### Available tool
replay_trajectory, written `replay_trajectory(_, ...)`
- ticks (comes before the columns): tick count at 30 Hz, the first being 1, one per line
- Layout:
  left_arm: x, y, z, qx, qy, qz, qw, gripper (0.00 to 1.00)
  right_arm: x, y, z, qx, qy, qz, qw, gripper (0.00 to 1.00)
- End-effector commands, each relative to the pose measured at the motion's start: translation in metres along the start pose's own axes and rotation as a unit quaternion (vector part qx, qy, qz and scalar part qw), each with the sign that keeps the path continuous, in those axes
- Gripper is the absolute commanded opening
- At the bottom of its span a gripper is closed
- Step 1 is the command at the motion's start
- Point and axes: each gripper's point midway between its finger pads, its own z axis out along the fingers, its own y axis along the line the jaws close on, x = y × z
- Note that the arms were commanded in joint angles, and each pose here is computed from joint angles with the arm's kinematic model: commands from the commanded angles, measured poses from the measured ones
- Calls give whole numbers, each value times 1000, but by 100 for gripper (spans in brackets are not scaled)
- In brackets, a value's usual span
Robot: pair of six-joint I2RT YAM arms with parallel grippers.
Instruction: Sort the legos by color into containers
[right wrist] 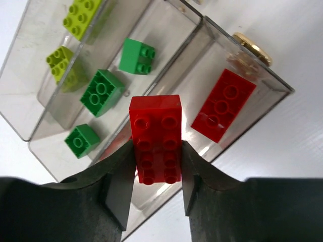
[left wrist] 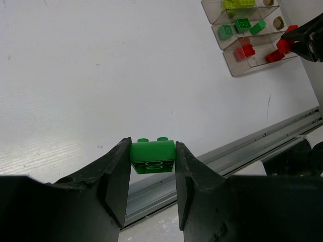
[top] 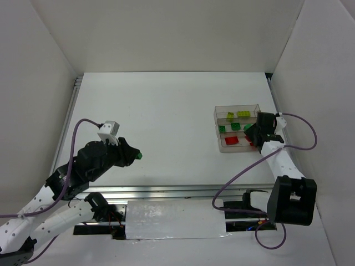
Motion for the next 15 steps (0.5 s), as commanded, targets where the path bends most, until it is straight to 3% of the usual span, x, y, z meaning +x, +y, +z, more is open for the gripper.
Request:
replay_trajectory(1,-2,-10,6,19,-6,-13,1000,0,-24,26,-1,-39,-27,6,999,51)
replay_trajectory(2,0,-10,8,20,-2,-13,1000,0,-23,25,0,-38,-26,6,999,61)
replay_trajectory(6,6,-10,11,22,6,-14,1000,0,-19,26,4,-39,-18,2,999,75)
replay_trajectory(11,3,-12,11,26,0,-13,1000,0,-13,41,-3,-83,1,-4,997,81)
replay_trajectory(15,-1,-28,22,57,-4,-19,998,0,-15,61,-43,-162,-8,-7,987,87)
